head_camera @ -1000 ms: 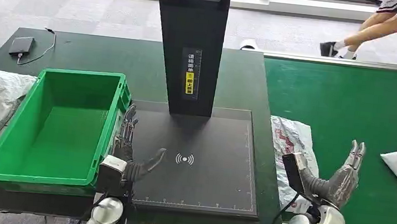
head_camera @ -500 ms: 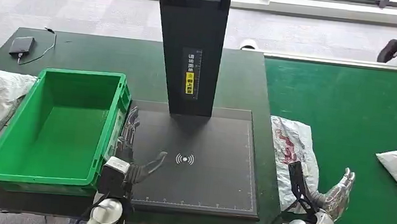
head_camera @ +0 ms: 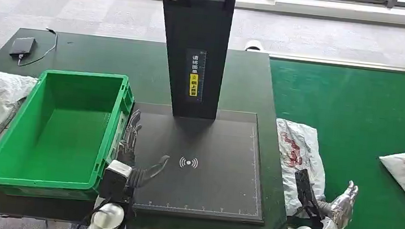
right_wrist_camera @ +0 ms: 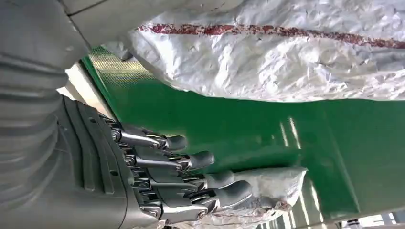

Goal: Moved the parcel from conveyor to table for the left to box.

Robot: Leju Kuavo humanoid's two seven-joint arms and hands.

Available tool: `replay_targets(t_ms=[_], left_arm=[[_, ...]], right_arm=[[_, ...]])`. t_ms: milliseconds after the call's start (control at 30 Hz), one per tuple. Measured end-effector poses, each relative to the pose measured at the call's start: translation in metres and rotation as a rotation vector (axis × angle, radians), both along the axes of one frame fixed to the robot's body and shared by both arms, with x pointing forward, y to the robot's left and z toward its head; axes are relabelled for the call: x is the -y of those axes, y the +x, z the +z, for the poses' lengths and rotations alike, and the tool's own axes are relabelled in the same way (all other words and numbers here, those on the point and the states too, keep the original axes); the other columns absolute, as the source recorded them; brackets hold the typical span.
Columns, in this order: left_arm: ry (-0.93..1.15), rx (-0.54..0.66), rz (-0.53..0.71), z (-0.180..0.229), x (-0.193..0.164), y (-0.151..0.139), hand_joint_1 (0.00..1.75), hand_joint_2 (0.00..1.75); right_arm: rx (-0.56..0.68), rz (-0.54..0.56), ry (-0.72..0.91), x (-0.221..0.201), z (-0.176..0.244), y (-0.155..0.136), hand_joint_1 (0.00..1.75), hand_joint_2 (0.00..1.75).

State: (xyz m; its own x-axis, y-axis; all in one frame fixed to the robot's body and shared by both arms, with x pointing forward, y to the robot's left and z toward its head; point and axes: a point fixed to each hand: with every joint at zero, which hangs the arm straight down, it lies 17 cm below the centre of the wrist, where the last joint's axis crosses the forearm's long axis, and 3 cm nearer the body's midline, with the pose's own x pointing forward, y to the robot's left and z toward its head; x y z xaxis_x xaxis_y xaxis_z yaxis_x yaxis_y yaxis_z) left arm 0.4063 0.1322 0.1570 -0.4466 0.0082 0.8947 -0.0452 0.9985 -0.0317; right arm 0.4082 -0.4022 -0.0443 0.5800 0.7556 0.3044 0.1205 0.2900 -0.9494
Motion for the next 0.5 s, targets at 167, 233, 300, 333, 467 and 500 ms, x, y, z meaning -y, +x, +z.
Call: replay_targets(t_ms=[167,233,300,333,467,500], left_arm=[[0.000,-0.001,0.001,0.000,-0.001,0.000,0.00,1.75],[0.000,-0.001,-0.002,0.000,0.000,0.000,0.00,1.75],[0.006,0.000,-0.003,0.000,0.000,0.000,0.00,1.75],[0.008,0.001,-0.003,0.000,0.000,0.000,0.00,1.75],[0.009,0.000,-0.006,0.000,0.001,0.000,0.00,1.75],[0.009,0.000,-0.006,0.000,0.001,0.000,0.00,1.75]], right_arm=[[-0.010,0.001,0.003,0.000,-0.003,0.000,0.00,1.75],[-0.020,-0.001,0.009,0.000,-0.005,-0.001,0.00,1.75],[-0.036,-0.005,0.016,0.001,-0.009,-0.001,0.00,1.75],[-0.045,-0.007,0.018,0.001,-0.010,-0.002,0.00,1.75],[-0.071,-0.007,0.023,0.002,-0.015,-0.002,0.00,1.75],[-0.077,-0.008,0.024,0.003,-0.016,-0.002,0.00,1.75]])
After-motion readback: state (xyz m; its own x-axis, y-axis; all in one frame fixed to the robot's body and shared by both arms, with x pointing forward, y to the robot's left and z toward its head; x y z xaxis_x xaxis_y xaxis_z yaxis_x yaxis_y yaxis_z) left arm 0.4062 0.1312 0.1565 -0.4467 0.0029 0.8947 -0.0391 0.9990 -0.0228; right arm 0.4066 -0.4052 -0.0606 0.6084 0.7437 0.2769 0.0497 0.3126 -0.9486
